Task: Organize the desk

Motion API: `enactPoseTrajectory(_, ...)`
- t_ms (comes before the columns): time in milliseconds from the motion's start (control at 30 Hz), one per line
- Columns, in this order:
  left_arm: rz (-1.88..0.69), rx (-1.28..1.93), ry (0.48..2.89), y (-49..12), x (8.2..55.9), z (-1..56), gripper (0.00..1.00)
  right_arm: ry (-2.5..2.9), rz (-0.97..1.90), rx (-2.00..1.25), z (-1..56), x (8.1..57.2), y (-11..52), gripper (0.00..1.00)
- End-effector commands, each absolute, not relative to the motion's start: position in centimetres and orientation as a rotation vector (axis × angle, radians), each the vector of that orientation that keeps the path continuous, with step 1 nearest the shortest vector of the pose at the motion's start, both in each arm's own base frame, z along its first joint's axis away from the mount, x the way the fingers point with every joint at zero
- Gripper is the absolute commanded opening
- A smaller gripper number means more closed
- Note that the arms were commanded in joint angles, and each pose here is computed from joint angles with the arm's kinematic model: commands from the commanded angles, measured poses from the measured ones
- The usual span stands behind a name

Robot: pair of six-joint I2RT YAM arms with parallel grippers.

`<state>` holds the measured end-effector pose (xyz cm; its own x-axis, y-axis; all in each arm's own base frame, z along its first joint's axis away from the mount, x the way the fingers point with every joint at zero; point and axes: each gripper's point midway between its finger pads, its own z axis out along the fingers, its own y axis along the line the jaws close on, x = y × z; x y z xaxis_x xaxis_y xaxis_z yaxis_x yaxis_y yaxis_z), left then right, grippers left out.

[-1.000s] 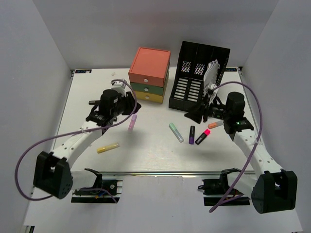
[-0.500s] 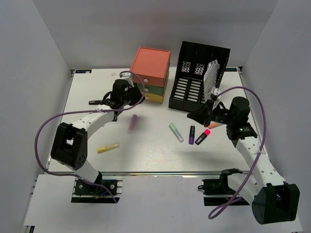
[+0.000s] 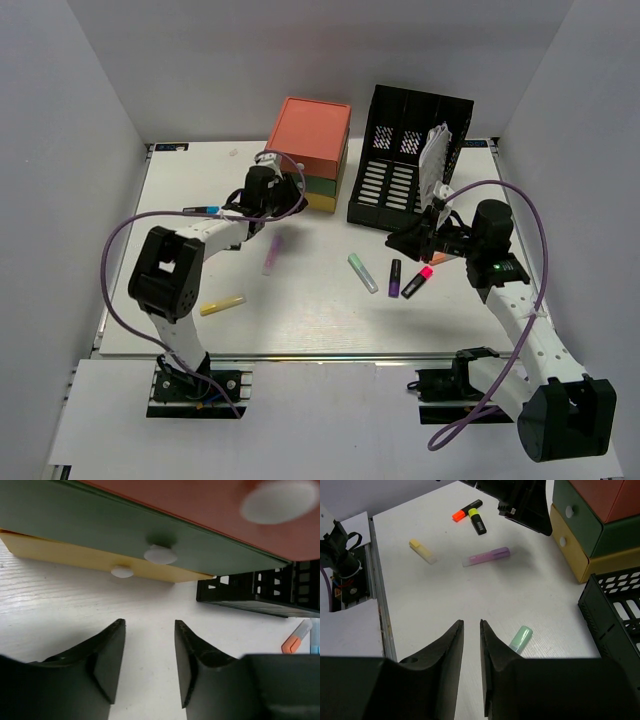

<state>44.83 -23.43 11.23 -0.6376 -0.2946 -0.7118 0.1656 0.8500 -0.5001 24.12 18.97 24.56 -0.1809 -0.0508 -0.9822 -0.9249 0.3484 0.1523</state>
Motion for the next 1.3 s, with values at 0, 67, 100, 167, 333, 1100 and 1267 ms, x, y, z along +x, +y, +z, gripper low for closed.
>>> enactPoseTrajectory(0, -0.738, -0.107, 2.052, -24.2, 46.9, 14.6, 0.55, 1.496, 0.991, -0.940, 26.0, 24.3, 18.8, 0.26)
enactPoseTrajectory(67, -0.734, -0.120, 2.028, -24.2, 47.4, 14.9, 0.57, 1.498, 0.990, -0.938, 25.9, 24.4, 18.8, 0.26)
enactPoseTrajectory(100, -0.731, -0.125, 2.019, -24.1, 47.6, 14.9, 0.57, 1.497, 0.987, -0.938, 26.0, 24.4, 18.8, 0.26)
enactPoseTrajectory(167, -0.736, -0.127, 2.005, -24.2, 47.8, 14.7, 0.57, 1.499, 0.989, -0.938, 25.9, 24.5, 18.8, 0.26)
enactPoseTrajectory(333, -0.743, -0.156, 1.980, -24.4, 48.8, 14.4, 0.59, 1.501, 0.982, -0.938, 25.9, 24.6, 18.8, 0.27)
enactPoseTrajectory(1100, -0.689, -0.188, 1.951, -24.1, 50.8, 14.9, 0.40, 1.507, 0.966, -0.934, 25.7, 24.8, 18.6, 0.27)
enactPoseTrajectory(1267, -0.692, -0.188, 1.950, -24.2, 50.9, 14.9, 0.29, 1.512, 0.964, -0.930, 25.6, 24.9, 18.5, 0.27)
